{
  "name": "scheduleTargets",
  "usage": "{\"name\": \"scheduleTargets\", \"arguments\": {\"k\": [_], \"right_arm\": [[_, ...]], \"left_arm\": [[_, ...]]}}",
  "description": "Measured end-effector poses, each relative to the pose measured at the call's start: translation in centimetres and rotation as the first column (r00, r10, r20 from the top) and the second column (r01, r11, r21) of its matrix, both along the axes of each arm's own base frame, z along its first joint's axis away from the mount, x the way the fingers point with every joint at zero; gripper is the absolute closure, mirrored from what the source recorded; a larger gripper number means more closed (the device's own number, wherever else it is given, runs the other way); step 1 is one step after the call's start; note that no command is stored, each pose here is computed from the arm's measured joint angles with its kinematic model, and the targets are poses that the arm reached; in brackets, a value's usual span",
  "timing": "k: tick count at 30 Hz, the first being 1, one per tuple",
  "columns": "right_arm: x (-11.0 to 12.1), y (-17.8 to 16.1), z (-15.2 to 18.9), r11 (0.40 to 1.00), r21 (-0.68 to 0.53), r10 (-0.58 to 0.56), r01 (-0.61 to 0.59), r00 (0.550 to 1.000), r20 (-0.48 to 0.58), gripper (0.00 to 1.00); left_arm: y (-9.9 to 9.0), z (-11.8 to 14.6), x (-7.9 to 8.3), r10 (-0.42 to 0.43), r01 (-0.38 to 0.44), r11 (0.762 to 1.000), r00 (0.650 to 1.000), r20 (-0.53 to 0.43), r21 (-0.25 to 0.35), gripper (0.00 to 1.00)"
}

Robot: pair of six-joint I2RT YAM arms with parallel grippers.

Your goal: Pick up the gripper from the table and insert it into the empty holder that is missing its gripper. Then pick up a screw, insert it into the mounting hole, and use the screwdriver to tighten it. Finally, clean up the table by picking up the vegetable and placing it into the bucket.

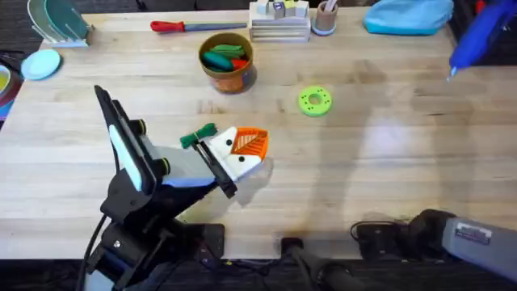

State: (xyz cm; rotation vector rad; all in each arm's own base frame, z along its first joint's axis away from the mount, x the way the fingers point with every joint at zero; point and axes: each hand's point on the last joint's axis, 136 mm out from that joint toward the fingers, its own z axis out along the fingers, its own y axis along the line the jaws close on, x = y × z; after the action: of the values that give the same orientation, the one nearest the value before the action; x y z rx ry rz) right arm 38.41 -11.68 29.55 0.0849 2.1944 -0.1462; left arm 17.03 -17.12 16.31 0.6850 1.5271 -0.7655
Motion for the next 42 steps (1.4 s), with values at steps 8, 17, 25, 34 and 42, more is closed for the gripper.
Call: {"name": "scheduleTargets", "arguments": {"k": [8,17,25,34,42], "right_arm": [[-0.4,12.9,7.8,0.956,0.046,0.264,-0.289,0.920,0.290,0.979],[-6.2,29.9,9.6,0.705,0.110,0.518,-0.700,0.615,0.595,0.979],[-12.8,38.3,9.0,0.445,0.089,0.610,-0.891,0.375,0.699,0.980],[-16.0,43.1,6.9,0.298,0.083,0.699,-0.951,0.276,0.660,0.980],[-17.8,44.8,5.9,0.202,0.000,0.760,-0.979,0.157,0.631,0.980]], "left_arm": [[0.0,0.0,0.0,0.000,0.000,1.000,1.000,0.000,0.000,0.996],[0.0,0.0,0.0,0.000,0.000,1.000,1.000,0.000,0.000,0.996],[0.0,0.0,0.0,0.000,0.000,1.000,1.000,0.000,0.000,0.996],[0.0,0.0,0.0,0.000,0.000,1.000,1.000,-0.001,0.000,0.996],[0.0,0.0,0.0,0.000,0.000,1.000,1.000,0.000,0.000,0.996]]}}
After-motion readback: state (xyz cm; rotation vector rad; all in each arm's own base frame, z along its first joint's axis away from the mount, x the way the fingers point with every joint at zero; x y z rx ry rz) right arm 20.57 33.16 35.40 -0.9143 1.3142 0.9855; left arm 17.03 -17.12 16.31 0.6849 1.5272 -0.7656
